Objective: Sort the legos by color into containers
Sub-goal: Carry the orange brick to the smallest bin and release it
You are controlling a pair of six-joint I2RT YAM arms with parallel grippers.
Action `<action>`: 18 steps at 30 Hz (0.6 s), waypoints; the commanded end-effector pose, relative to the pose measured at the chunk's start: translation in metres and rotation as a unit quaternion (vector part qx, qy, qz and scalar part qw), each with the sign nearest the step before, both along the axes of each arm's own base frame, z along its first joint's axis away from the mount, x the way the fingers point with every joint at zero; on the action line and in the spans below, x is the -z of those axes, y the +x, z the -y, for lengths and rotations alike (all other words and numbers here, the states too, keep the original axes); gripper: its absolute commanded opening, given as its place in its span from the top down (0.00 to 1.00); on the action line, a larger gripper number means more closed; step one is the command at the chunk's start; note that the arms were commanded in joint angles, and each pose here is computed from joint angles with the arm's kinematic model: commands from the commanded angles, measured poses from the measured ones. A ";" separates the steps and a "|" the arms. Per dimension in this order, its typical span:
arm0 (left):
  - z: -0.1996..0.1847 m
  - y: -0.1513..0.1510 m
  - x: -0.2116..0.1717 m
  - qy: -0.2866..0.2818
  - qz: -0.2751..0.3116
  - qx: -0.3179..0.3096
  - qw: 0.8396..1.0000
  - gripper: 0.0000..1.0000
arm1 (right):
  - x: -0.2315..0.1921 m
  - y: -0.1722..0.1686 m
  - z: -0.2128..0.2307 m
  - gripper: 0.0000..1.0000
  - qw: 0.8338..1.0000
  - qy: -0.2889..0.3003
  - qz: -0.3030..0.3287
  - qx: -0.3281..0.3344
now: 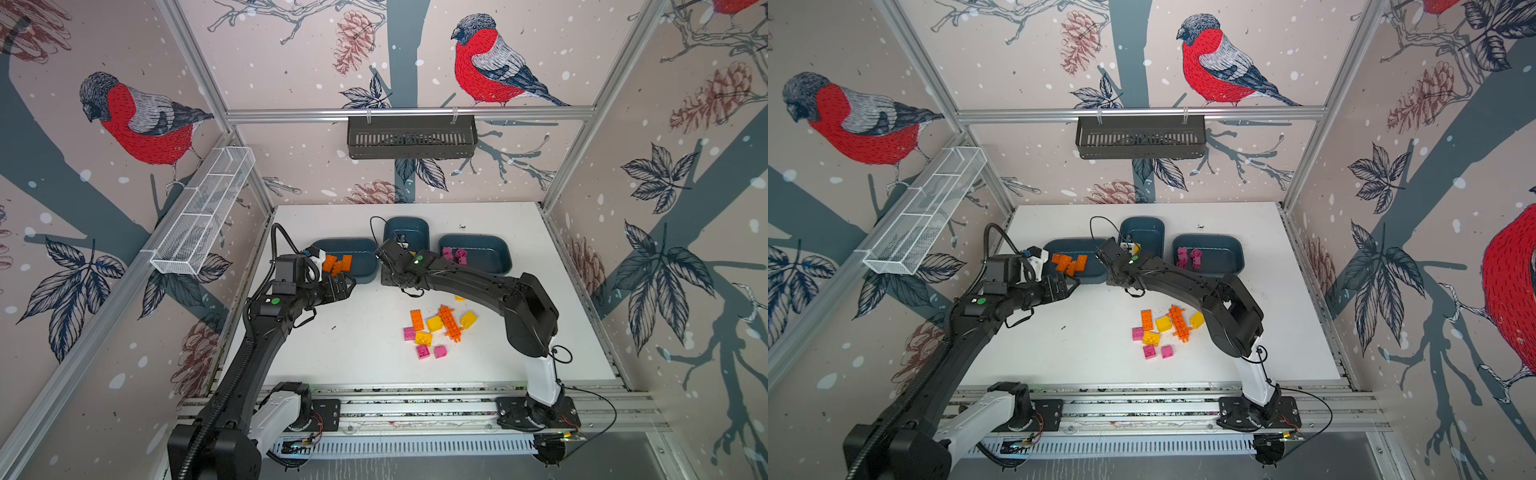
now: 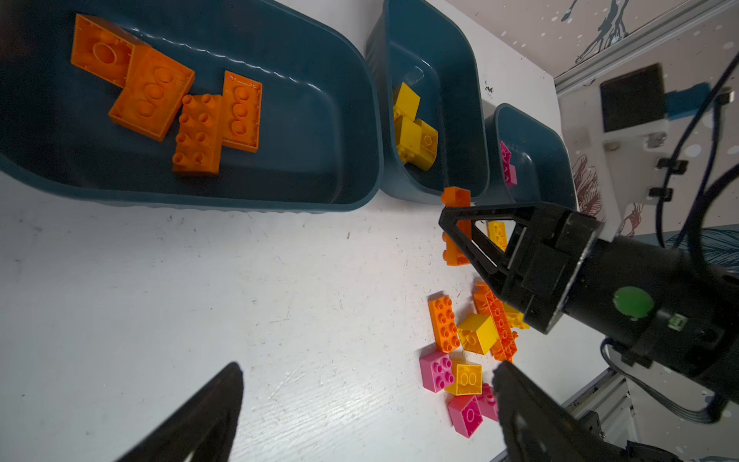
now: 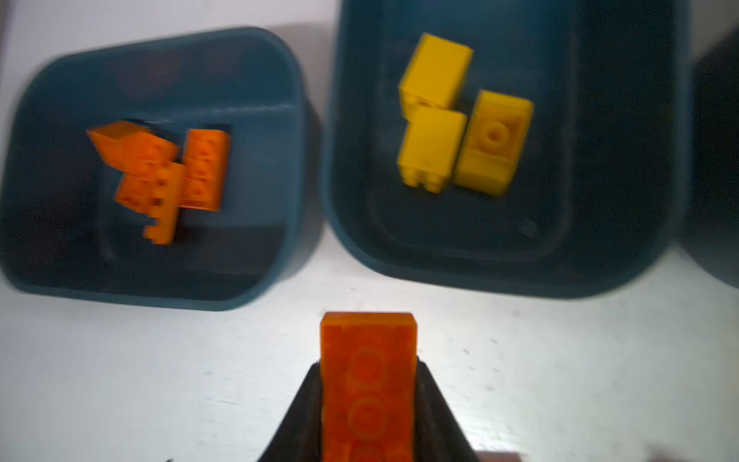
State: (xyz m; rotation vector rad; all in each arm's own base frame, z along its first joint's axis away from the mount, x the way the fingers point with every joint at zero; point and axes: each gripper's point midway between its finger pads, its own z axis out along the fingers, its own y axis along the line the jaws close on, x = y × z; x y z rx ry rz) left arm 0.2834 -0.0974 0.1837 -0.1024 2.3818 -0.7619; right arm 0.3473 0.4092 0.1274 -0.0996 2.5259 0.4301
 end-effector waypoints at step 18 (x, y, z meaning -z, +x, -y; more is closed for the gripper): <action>-0.012 0.017 -0.017 -0.019 0.020 -0.009 1.000 0.03 | 0.011 0.086 -0.110 0.42 0.988 0.096 0.073 -0.092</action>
